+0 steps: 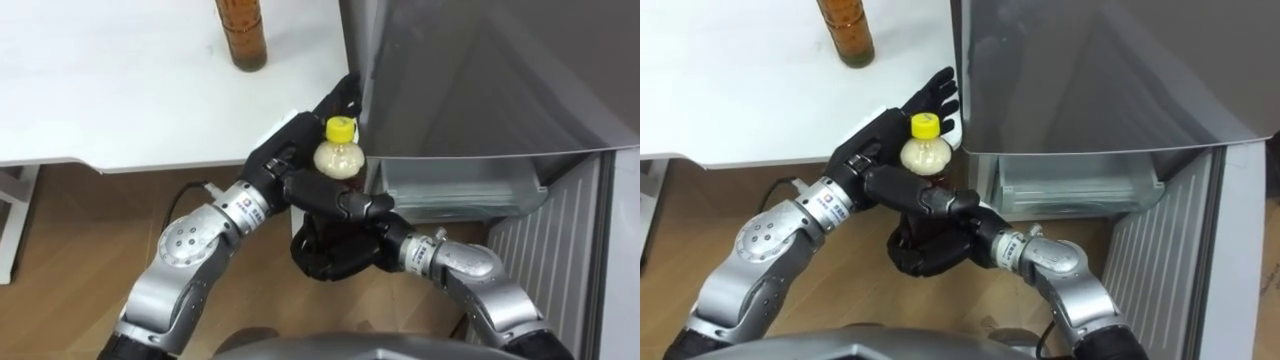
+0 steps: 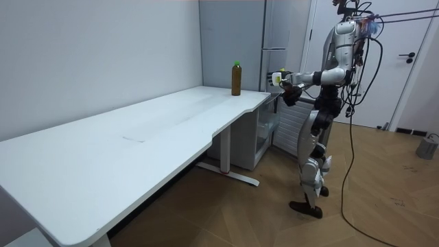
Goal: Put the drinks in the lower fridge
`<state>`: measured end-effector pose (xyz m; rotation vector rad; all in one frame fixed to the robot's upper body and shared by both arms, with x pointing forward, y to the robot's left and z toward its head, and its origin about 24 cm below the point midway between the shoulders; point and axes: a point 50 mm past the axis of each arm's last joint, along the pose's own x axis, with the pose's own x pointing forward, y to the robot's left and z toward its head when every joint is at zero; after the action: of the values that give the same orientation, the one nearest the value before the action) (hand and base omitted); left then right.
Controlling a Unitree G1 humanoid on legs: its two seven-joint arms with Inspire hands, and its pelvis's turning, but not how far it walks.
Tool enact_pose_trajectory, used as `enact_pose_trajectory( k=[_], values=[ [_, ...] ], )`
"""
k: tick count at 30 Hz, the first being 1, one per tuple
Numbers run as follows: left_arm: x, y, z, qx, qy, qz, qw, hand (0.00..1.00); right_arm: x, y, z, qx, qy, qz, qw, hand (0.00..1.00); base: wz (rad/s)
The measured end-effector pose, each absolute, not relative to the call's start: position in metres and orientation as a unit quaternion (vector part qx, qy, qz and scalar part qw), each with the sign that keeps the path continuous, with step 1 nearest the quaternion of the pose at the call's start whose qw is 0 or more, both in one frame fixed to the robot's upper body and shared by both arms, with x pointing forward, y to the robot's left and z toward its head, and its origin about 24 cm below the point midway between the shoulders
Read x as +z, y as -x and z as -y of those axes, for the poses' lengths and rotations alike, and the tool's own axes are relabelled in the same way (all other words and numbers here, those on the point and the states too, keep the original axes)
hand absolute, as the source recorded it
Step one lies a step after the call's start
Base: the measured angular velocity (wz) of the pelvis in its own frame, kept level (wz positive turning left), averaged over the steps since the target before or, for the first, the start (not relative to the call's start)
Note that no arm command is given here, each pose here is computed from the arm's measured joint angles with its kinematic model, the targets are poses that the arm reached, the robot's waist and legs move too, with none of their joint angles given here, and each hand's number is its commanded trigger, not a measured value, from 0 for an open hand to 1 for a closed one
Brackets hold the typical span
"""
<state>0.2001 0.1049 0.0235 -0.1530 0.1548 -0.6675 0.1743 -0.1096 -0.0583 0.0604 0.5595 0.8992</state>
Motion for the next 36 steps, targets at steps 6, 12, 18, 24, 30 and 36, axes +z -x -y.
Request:
enact_pose_trajectory(
  k=[6, 12, 18, 24, 30, 36],
  values=[
    [0.044, -0.202, -0.105, -0.329, 0.072, -0.029, 0.941, 0.00, -0.058, -0.175, 0.110, 0.428, -0.031, -0.264, 0.864, 1.00, 0.00],
    [0.078, -0.206, -0.102, -0.333, 0.072, 0.057, 0.938, 0.00, -0.060, -0.173, 0.110, 0.430, -0.030, -0.270, 0.861, 1.00, 0.00],
    [0.114, -0.206, -0.101, -0.355, 0.082, 0.146, 0.920, 0.00, -0.069, -0.167, 0.115, 0.425, -0.017, -0.295, 0.856, 1.00, -0.04],
    [0.125, -0.208, -0.116, -0.325, 0.101, 0.177, 0.924, 0.00, -0.070, -0.164, 0.117, 0.423, -0.013, -0.300, 0.855, 1.00, -0.01],
    [0.147, -0.204, -0.128, -0.285, 0.115, 0.244, 0.920, 0.00, -0.070, -0.165, 0.122, 0.410, -0.017, -0.299, 0.862, 1.00, 0.00],
    [0.170, -0.201, -0.147, -0.214, 0.106, 0.318, 0.918, 0.00, -0.075, -0.158, 0.132, 0.395, 0.007, -0.313, 0.864, 1.00, 0.03]
  ],
)
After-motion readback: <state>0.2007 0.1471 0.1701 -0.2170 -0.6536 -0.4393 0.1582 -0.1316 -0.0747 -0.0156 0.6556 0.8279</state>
